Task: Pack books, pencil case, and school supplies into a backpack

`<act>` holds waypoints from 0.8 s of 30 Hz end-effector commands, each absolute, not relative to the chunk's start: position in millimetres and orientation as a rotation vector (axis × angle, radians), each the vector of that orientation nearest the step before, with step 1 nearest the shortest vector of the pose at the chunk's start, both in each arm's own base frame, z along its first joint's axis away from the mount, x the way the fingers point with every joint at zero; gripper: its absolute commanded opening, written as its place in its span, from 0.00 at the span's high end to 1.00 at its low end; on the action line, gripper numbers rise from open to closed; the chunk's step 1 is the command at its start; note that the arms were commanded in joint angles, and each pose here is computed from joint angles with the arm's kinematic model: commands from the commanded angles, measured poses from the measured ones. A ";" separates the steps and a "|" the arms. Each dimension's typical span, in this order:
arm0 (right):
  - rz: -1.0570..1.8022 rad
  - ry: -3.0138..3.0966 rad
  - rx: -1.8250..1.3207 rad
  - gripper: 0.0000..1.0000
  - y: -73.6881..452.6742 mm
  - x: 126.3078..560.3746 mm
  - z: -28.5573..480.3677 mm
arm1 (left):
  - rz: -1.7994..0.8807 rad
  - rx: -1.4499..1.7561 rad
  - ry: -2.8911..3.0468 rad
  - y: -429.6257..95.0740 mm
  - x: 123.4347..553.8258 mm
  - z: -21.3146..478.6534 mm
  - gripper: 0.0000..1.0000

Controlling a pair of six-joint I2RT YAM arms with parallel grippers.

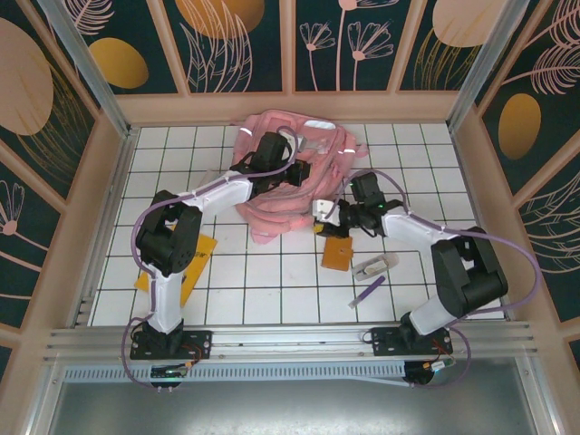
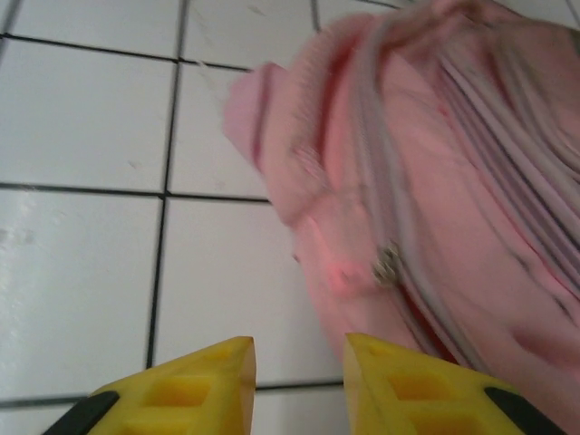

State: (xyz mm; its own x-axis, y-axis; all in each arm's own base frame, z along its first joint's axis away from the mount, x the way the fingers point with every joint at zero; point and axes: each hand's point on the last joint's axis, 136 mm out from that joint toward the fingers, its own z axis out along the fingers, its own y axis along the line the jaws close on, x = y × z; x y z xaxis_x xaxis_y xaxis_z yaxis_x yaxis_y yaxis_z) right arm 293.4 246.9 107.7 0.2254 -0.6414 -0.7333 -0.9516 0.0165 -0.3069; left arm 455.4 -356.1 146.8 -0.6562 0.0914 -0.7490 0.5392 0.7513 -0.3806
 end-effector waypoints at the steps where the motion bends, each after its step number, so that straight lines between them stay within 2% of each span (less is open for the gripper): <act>1: 0.343 1.461 -1.698 0.66 232.8 305.6 112.4 | -0.851 0.555 2.093 -373.2 455.0 176.6 1.00; 8: 0.099 1.288 -1.492 0.60 226.9 341.5 140.9 | -0.912 0.618 2.100 -384.5 450.9 165.7 1.00; 24: 0.000 1.200 -1.699 0.61 250.8 368.3 95.3 | -0.996 0.637 2.097 -393.4 445.4 173.8 1.00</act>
State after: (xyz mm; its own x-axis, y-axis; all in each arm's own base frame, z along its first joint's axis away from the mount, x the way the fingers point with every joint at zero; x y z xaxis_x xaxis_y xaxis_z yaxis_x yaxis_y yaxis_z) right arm 354.6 244.0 84.2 0.4489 -0.7021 -0.5528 -0.7608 0.0242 -0.6485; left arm 447.6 -372.0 136.7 -0.6719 0.1441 -0.7265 0.6008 0.6797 -0.4208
